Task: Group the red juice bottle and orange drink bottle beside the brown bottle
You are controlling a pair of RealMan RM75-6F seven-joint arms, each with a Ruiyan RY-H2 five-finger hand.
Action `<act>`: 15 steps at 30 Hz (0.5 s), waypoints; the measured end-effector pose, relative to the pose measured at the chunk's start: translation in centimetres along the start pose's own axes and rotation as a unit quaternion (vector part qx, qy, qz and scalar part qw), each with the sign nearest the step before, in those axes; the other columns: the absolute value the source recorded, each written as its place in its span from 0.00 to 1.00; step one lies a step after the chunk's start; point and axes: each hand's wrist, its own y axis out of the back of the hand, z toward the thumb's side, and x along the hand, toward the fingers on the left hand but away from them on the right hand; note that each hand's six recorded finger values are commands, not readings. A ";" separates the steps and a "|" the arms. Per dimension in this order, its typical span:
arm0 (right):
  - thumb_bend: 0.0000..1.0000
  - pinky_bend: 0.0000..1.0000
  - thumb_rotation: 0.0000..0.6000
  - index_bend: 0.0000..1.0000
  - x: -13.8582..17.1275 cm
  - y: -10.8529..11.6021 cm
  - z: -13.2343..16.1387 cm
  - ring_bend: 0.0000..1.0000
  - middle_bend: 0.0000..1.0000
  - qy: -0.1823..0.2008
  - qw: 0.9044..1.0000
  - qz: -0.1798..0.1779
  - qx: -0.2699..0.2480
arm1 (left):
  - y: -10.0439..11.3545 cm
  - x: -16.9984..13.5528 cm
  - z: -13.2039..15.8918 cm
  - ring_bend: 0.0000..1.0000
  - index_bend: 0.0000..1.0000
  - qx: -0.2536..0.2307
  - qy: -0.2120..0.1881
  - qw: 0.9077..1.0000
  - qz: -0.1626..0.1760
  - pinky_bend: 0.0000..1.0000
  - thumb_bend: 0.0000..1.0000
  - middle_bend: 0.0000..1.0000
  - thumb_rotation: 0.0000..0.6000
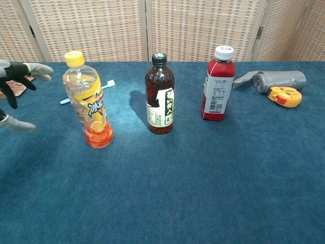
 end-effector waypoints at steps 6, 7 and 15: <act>0.10 0.41 1.00 0.36 -0.6 -0.5 -0.8 0.23 0.35 -0.029 0.999 0.018 0.023 | -0.8 -3.8 -3.5 0.15 0.05 0.065 0.012 0.998 0.019 0.35 0.04 0.07 1.00; 0.10 0.41 1.00 0.36 -0.7 -0.6 -0.9 0.23 0.35 -0.033 0.999 0.020 0.027 | -0.7 -4.3 -3.9 0.14 0.07 0.073 0.014 0.997 0.027 0.35 0.04 0.07 1.00; 0.10 0.41 1.00 0.36 -1.3 -0.4 -2.0 0.23 0.35 -0.072 0.995 0.041 0.058 | 0.2 -9.4 -6.6 0.14 0.15 0.133 0.041 0.987 0.083 0.34 0.04 0.07 1.00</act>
